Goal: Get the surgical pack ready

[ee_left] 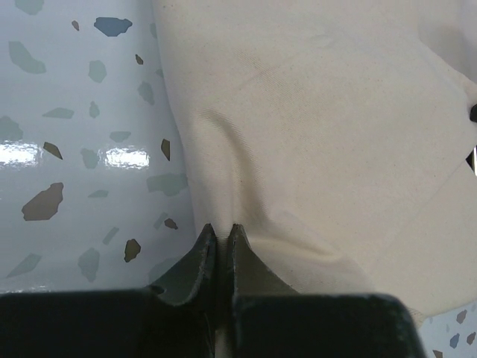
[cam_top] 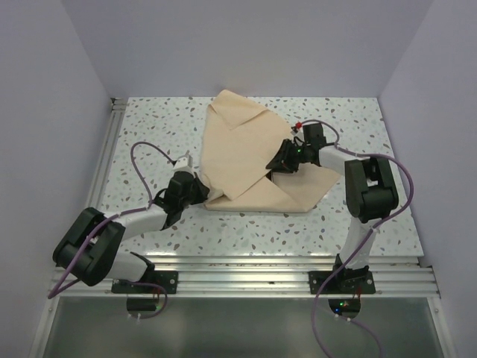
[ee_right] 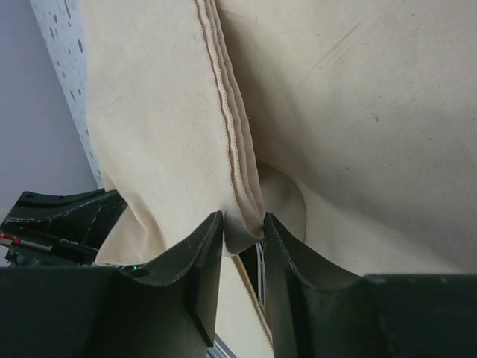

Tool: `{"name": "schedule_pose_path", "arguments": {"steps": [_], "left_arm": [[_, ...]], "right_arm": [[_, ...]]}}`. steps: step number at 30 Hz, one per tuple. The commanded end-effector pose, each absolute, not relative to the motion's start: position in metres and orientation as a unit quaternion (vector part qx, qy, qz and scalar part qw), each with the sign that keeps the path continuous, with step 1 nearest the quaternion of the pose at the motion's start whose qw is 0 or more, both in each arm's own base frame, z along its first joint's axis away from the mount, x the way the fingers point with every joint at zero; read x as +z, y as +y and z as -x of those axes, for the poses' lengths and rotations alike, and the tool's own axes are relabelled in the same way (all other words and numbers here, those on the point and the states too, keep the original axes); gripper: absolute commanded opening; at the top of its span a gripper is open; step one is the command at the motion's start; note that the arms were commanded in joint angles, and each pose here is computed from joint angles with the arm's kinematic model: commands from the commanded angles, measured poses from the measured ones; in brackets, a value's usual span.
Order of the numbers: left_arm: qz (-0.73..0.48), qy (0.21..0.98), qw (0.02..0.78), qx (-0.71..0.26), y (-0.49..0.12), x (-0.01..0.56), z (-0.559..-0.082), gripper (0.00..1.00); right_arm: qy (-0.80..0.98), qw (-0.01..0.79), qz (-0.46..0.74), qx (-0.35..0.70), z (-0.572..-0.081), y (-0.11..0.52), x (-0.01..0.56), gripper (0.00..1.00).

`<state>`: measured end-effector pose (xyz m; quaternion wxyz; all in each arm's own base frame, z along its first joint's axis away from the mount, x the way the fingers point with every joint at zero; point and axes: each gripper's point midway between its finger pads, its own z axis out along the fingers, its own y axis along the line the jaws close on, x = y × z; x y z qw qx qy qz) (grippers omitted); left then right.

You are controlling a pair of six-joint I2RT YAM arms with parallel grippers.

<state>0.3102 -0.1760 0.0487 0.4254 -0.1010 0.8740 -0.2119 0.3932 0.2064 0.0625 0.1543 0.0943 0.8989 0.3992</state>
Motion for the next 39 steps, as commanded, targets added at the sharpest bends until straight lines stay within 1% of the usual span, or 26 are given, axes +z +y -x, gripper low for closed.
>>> {"name": "schedule_pose_path", "arguments": {"steps": [1, 2, 4, 5, 7, 8, 10, 12, 14, 16, 17, 18, 19, 27, 31, 39], "left_arm": [[0.09, 0.859, 0.457, -0.214, -0.176, 0.065, -0.318, 0.0], [0.09, 0.859, 0.457, -0.213, -0.176, 0.065, -0.318, 0.01], [0.088, 0.858, 0.459, -0.215, -0.176, 0.066, -0.317, 0.05], [0.088, 0.856, 0.461, -0.216, -0.176, 0.067, -0.317, 0.13], [0.088, 0.853, 0.466, -0.217, -0.175, 0.07, -0.316, 0.2], [0.087, 0.852, 0.468, -0.217, -0.175, 0.071, -0.316, 0.25], [0.088, 0.85, 0.472, -0.215, -0.172, 0.074, -0.316, 0.28], [0.087, 0.85, 0.474, -0.212, -0.171, 0.075, -0.316, 0.32], [0.085, 0.85, 0.475, -0.211, -0.171, 0.076, -0.315, 0.35], [0.084, 0.85, 0.475, -0.211, -0.17, 0.077, -0.314, 0.38], [0.085, 0.849, 0.476, -0.211, -0.17, 0.077, -0.314, 0.39], [0.083, 0.85, 0.475, -0.214, -0.171, 0.077, -0.313, 0.4], [0.081, 0.851, 0.473, -0.214, -0.171, 0.075, -0.312, 0.41], [0.075, 0.852, 0.469, -0.219, -0.171, 0.072, -0.306, 0.43], [0.071, 0.851, 0.47, -0.223, -0.172, 0.074, -0.304, 0.46], [0.062, 0.851, 0.468, -0.229, -0.172, 0.071, -0.297, 0.51]], "right_arm": [[0.896, 0.189, -0.091, 0.391, -0.406, 0.203, 0.079, 0.29], [0.897, 0.192, -0.09, 0.388, -0.407, 0.202, 0.08, 0.26], [0.899, 0.198, -0.088, 0.38, -0.41, 0.2, 0.08, 0.25], [0.899, 0.199, -0.087, 0.379, -0.411, 0.2, 0.08, 0.24], [0.899, 0.207, -0.082, 0.378, -0.416, 0.199, 0.083, 0.24], [0.899, 0.207, -0.083, 0.378, -0.417, 0.199, 0.083, 0.25], [0.897, 0.212, -0.08, 0.378, -0.423, 0.2, 0.085, 0.27], [0.896, 0.216, -0.078, 0.38, -0.427, 0.201, 0.087, 0.32], [0.896, 0.214, -0.077, 0.382, -0.428, 0.202, 0.088, 0.32], [0.895, 0.217, -0.074, 0.384, -0.43, 0.203, 0.09, 0.18], [0.895, 0.217, -0.074, 0.384, -0.431, 0.204, 0.09, 0.12], [0.894, 0.218, -0.075, 0.383, -0.432, 0.202, 0.09, 0.03], [0.894, 0.218, -0.075, 0.384, -0.432, 0.201, 0.09, 0.0], [0.889, 0.228, -0.089, 0.386, -0.444, 0.186, 0.093, 0.0], [0.888, 0.231, -0.088, 0.387, -0.454, 0.183, 0.098, 0.0], [0.89, 0.225, -0.093, 0.386, -0.471, 0.178, 0.088, 0.0]]}}
